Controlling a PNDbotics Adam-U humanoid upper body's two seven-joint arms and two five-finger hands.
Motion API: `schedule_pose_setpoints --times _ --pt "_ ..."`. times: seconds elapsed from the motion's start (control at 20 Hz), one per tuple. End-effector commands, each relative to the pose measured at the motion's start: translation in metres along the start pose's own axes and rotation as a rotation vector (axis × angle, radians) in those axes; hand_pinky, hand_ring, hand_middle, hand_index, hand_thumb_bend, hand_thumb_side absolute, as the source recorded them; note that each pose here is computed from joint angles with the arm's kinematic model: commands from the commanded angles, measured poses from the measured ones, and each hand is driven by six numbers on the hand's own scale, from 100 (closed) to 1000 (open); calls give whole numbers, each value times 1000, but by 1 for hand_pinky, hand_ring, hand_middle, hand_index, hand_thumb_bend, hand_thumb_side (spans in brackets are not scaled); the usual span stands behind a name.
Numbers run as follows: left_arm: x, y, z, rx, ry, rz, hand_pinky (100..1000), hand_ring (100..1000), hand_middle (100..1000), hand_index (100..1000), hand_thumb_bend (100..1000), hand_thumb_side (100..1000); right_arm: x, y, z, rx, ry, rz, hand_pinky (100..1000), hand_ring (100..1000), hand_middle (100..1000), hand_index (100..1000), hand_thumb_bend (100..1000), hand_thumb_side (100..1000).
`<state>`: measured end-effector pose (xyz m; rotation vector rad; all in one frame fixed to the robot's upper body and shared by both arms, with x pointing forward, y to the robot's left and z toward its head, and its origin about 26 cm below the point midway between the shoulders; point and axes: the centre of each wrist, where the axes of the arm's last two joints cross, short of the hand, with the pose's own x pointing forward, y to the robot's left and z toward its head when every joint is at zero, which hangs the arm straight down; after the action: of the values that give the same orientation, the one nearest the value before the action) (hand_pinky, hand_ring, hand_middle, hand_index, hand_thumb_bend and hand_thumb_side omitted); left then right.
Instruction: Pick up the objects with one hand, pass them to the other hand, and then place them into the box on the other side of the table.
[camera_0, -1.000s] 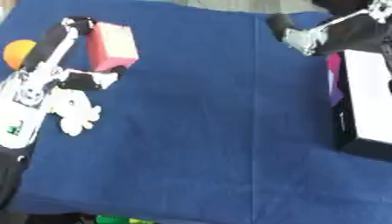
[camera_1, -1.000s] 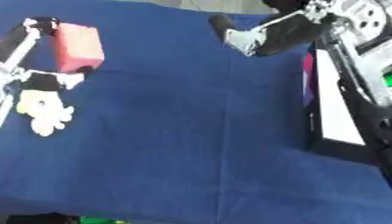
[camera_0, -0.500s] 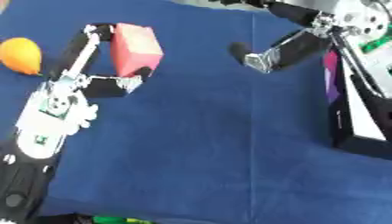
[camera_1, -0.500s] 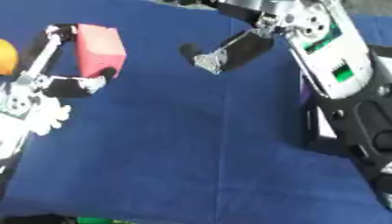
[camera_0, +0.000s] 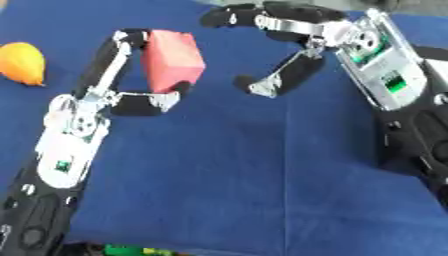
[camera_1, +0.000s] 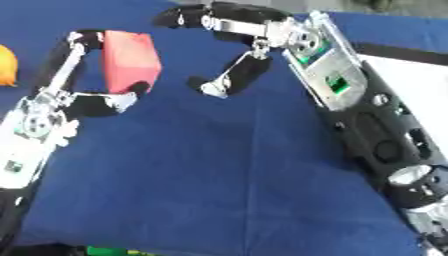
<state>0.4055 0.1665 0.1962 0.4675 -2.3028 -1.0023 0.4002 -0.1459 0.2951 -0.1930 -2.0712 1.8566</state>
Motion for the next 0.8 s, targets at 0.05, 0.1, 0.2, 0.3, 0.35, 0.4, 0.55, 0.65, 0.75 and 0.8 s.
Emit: schedule_pose_setpoints --times 0.05,0.1,0.2,0.3,0.35,0.4,0.55,0.65,0.75,0.8 --pt "10 3 -9 16 -53 -14 760 542 462 562 100 277 -1 -7 -5 -13 6 41 1000 1000 1000 1000 195 100" --pt "11 2 -10 15 -57 -14 759 541 462 561 100 279 -2 -6 -7 -11 8 41 1000 1000 1000 1000 198 100" --pt "13 -1 -12 14 -64 -12 758 539 461 561 100 288 -3 -3 -10 -4 12 39 1000 1000 1000 1000 195 100" --pt "15 -3 -15 16 -70 -5 757 537 459 559 100 296 -5 -1 -13 -7 23 35 1000 1000 1000 1000 210 100" --pt "15 -4 -15 17 -70 -2 757 536 458 559 100 299 -6 0 -14 -10 31 35 1000 1000 1000 1000 211 100" --pt "15 -5 -16 18 -70 2 757 535 457 558 100 302 -7 1 -15 -13 40 37 1000 1000 1000 1000 211 100" --pt "16 -8 -17 22 -73 9 756 532 454 556 100 306 -9 5 -17 -9 57 40 1000 1000 1000 1000 203 100" --pt "17 -9 -18 23 -78 10 755 532 454 556 100 309 -11 8 -19 11 61 35 1000 1000 1000 1000 191 113" --pt "17 -10 -19 23 -82 8 754 532 453 555 100 304 -12 10 -21 22 64 27 1000 1000 1000 1000 183 119" --pt "17 -11 -19 21 -83 6 754 532 453 555 100 302 -12 11 -22 24 66 23 1000 1000 1000 1000 178 122"
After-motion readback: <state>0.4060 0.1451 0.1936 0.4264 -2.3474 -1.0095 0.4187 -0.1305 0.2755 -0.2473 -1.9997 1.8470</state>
